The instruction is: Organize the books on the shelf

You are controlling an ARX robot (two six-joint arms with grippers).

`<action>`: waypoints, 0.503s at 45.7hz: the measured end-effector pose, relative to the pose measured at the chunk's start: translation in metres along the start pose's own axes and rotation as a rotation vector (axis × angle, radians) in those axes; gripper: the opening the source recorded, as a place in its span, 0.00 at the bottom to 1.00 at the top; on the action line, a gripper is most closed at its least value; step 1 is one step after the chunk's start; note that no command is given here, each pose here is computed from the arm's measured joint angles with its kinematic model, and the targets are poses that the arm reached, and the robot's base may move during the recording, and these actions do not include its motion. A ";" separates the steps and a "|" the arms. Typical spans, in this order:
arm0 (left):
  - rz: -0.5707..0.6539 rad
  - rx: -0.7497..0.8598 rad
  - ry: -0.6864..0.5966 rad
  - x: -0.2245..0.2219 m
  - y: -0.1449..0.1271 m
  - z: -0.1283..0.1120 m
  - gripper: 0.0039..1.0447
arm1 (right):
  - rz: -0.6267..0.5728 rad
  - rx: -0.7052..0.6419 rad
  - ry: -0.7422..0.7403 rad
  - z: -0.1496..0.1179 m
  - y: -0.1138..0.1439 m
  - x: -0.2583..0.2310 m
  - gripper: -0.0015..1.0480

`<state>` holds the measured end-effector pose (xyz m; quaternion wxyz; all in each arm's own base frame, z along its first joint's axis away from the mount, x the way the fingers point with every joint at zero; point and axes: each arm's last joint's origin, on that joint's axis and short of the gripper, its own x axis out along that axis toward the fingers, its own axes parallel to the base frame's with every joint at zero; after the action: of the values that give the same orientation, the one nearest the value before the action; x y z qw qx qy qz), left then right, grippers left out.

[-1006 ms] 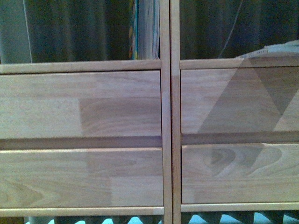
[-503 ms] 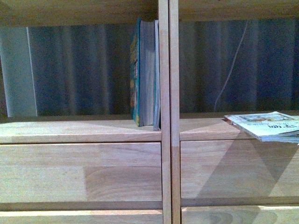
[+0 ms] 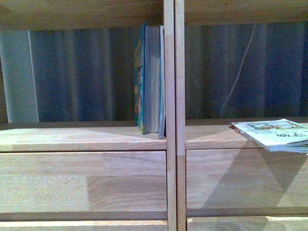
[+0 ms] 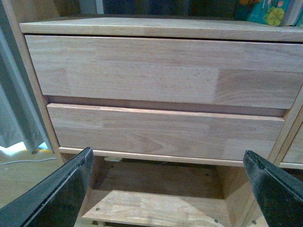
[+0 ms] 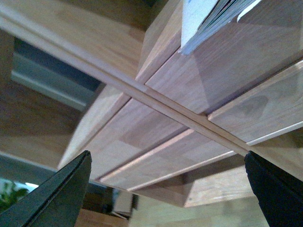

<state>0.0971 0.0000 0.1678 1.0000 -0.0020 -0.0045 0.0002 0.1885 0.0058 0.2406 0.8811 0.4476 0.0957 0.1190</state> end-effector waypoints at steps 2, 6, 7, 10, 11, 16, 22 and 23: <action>0.000 0.000 0.000 0.000 0.000 0.000 0.93 | 0.005 0.082 -0.014 0.005 0.000 0.012 0.93; 0.000 0.000 0.000 0.000 0.000 0.000 0.93 | 0.001 0.210 -0.026 0.014 -0.005 0.033 0.93; 0.000 0.000 0.000 0.000 0.000 0.000 0.93 | 0.001 0.227 -0.032 0.017 -0.005 0.037 0.93; 0.000 0.000 0.000 0.000 0.000 0.000 0.93 | -0.004 0.292 -0.061 0.030 -0.006 0.053 0.93; 0.000 0.000 0.000 0.000 0.000 0.000 0.93 | -0.009 0.307 -0.073 0.034 -0.007 0.058 0.93; 0.000 0.000 0.000 0.000 0.000 0.000 0.93 | -0.047 0.380 -0.114 0.050 -0.015 0.080 0.93; 0.000 0.000 0.000 0.000 0.000 0.000 0.93 | -0.093 0.428 -0.144 0.059 -0.022 0.098 0.93; 0.000 0.000 0.000 0.000 0.000 0.000 0.93 | -0.096 0.432 -0.147 0.061 -0.022 0.101 0.93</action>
<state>0.0971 0.0000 0.1678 1.0000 -0.0020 -0.0045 0.0002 0.3042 -0.0239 0.2517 0.7739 0.6284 0.0758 0.0208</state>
